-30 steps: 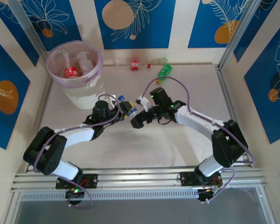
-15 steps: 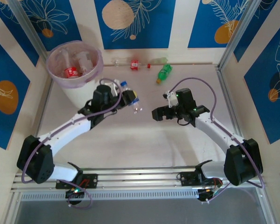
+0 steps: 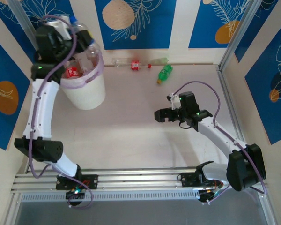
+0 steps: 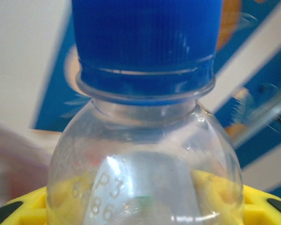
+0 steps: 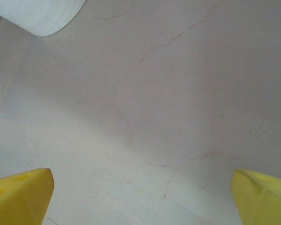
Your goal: Put the plastic bottles in the bin
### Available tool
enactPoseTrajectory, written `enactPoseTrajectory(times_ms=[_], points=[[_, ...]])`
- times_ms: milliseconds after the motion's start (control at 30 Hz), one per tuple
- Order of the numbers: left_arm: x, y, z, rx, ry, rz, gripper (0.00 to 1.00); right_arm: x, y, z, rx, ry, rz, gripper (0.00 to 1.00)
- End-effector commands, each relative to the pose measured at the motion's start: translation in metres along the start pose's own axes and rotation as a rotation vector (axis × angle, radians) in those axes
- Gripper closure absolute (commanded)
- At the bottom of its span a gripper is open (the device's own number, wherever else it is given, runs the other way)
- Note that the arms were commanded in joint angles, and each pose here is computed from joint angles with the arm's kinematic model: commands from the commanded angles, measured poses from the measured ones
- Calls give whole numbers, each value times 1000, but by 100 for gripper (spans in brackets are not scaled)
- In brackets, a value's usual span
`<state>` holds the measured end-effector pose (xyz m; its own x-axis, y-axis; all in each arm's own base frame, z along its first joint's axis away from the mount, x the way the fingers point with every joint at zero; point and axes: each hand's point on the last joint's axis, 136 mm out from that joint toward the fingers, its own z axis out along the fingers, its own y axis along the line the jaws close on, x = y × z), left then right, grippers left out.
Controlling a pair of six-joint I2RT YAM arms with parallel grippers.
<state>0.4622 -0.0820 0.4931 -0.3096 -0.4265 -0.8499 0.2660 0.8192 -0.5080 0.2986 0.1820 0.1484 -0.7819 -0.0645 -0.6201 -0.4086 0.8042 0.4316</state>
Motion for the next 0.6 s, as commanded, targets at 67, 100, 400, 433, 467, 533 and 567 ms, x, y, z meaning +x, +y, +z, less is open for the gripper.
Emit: enactPoseTrajectory(times_ms=[67, 100, 400, 433, 467, 533, 567], points=[[-19, 96, -23, -281, -8, -4, 100, 7, 4, -8, -32, -5, 2, 3], [-20, 110, -26, -328, -3, 6, 100, 7, 3, -8, -28, -6, 1, 3], [1, 185, -6, -542, 150, 53, 100, 13, -5, -16, -3, -6, 4, 3], [5, 190, -4, -555, 163, 50, 100, 14, -6, -17, 0, -7, 4, 3], [10, 195, -2, -573, 179, 54, 100, 16, -7, -17, 5, -8, 7, 3], [19, 203, 0, -606, 214, 75, 100, 19, -9, -19, 11, -8, 9, 3], [25, 208, 1, -626, 240, 89, 100, 21, -10, -19, 13, -10, 7, 3]])
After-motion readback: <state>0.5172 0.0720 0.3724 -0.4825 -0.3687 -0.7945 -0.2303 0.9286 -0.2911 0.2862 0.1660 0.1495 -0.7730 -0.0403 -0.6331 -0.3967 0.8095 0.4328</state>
